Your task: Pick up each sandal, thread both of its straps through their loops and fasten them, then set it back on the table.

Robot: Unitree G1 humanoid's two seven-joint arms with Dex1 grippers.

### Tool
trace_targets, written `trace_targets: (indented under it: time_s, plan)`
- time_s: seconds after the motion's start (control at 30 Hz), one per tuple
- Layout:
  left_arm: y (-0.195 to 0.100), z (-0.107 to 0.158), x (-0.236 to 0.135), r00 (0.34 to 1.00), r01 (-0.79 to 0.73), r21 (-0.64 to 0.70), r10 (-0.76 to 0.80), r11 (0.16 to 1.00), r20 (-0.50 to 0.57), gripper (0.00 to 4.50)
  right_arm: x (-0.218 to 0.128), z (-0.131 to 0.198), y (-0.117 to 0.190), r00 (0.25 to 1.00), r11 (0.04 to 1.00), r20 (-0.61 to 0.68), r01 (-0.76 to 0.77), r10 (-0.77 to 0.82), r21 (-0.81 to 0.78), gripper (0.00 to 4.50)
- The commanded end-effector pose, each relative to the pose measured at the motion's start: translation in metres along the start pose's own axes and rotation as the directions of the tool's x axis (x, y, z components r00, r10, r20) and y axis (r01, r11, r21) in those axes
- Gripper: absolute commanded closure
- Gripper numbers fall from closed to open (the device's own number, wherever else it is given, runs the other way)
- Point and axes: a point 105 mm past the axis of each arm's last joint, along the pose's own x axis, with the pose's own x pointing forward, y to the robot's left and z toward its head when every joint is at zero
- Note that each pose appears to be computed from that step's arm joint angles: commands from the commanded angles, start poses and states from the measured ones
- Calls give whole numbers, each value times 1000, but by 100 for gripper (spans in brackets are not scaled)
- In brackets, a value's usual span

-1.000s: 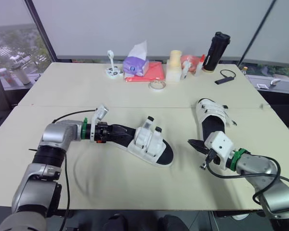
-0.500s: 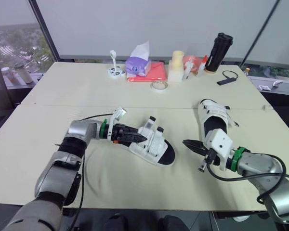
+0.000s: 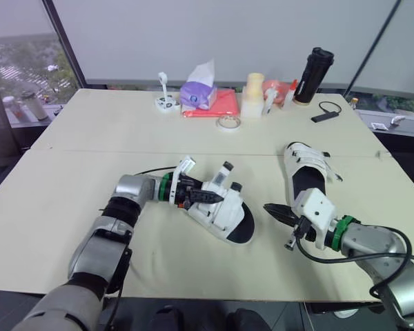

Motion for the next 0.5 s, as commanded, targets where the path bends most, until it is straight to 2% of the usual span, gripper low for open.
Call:
trace_targets:
  time_s: [0.03, 0.17, 0.3, 0.37, 0.43, 0.5]
  plan:
    - [-15, 8, 7, 999, 38, 59, -40, 998, 36, 446, -6, 9, 0, 999, 1000, 29, 18, -18, 5, 450]
    - [-27, 26, 14, 988, 24, 62, -33, 998, 154, 446, -6, 13, -6, 997, 998, 55, 43, -46, 52, 450]
    - [-39, 68, 24, 914, -101, 78, 61, 992, 402, 446, -7, 24, -18, 989, 988, 110, 87, -102, 131, 450]
    - [-40, 91, 24, 819, -204, 45, 145, 978, 556, 446, -7, 30, -25, 981, 983, 137, 119, -139, 143, 450]
    - [-41, 105, 21, 722, -267, -10, 207, 964, 660, 446, -7, 33, -31, 972, 976, 154, 155, -178, 152, 450]
    - [-44, 119, 18, 593, -304, -70, 246, 950, 767, 446, -7, 32, -36, 965, 969, 156, 184, -209, 164, 450]
